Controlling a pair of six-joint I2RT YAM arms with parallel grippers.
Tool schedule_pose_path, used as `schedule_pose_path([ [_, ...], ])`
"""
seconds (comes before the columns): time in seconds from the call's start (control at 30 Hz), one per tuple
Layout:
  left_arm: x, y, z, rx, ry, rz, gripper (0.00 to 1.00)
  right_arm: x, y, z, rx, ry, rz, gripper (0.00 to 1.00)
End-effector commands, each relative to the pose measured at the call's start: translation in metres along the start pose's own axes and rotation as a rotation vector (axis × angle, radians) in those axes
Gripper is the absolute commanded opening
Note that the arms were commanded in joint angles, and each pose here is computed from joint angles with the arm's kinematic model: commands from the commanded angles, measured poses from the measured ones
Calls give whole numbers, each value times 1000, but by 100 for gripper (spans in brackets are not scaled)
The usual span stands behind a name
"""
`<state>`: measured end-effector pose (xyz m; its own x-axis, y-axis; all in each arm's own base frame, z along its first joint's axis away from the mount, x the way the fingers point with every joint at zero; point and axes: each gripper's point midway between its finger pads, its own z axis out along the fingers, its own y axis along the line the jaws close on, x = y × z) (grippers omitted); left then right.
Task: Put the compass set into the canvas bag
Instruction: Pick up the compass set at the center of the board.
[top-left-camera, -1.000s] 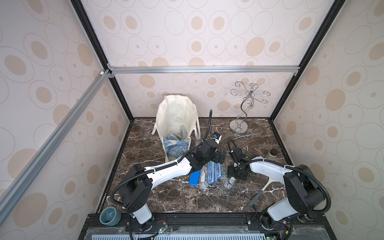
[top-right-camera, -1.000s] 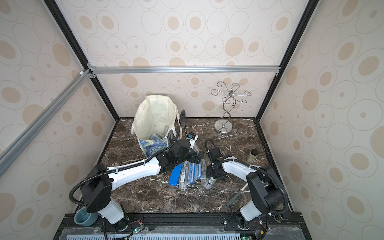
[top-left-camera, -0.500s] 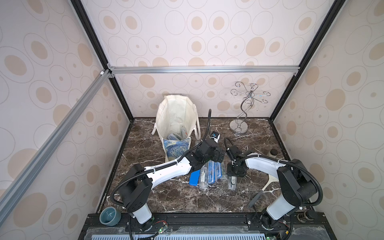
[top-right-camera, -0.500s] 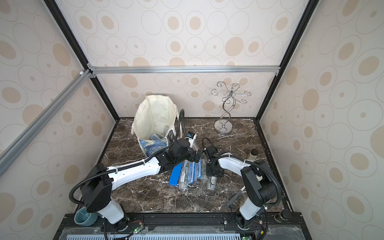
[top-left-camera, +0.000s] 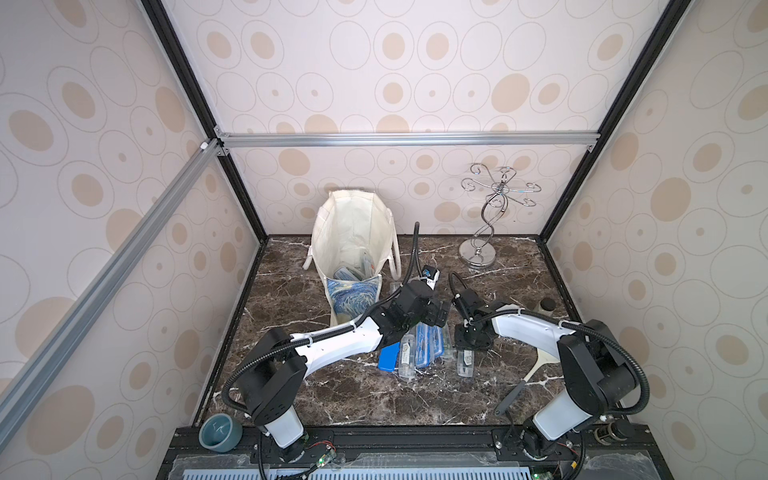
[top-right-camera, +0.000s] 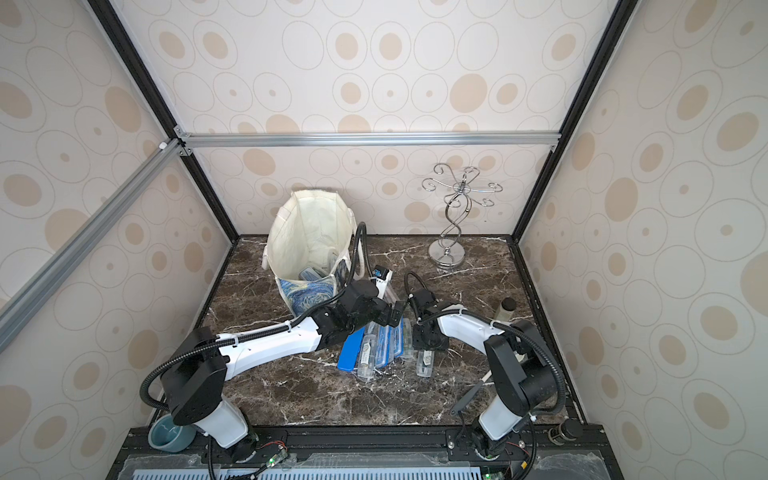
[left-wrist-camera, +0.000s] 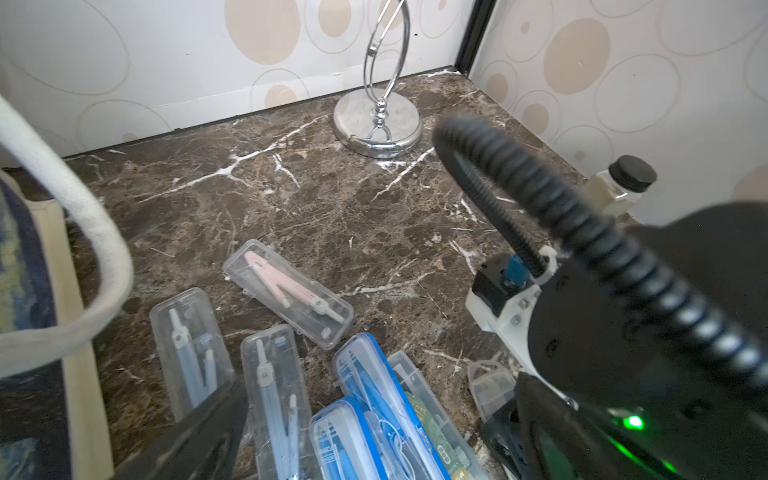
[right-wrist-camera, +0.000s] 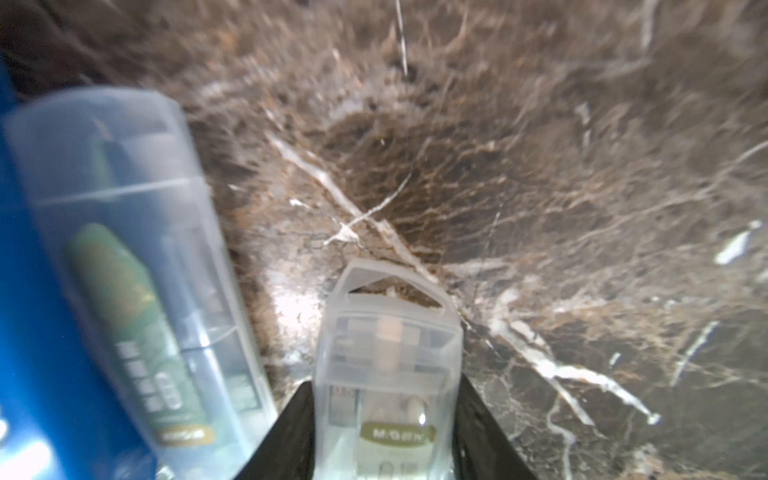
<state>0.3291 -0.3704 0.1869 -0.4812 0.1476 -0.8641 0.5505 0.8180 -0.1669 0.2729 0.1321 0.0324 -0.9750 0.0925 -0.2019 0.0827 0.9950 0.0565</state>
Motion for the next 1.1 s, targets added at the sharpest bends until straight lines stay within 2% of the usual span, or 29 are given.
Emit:
schedule_pose_path([
  [0.0, -24, -12, -15, 76, -98, -41, 100, -29, 6, -31, -56, -123, -21, 47],
  [0.2, -40, -24, -37, 185, -218, -66, 100, -56, 6, -77, -177, -261, -11, 47],
  [0.33, -42, -36, -47, 280, -260, -59, 100, -73, 3, -108, -236, -349, -7, 47],
  [0.53, -30, -68, -41, 464, -221, -38, 99, -95, 10, -153, -337, -473, -22, 47],
  [0.7, -27, -90, -42, 600, -231, -50, 97, -106, 20, -177, -396, -527, -43, 47],
  [0.9, -27, -90, -26, 593, -236, -94, 89, -109, 32, -191, -466, -543, -57, 47],
  [1.07, -33, -85, -14, 561, -271, -154, 77, -108, 35, -196, -494, -550, -57, 47],
])
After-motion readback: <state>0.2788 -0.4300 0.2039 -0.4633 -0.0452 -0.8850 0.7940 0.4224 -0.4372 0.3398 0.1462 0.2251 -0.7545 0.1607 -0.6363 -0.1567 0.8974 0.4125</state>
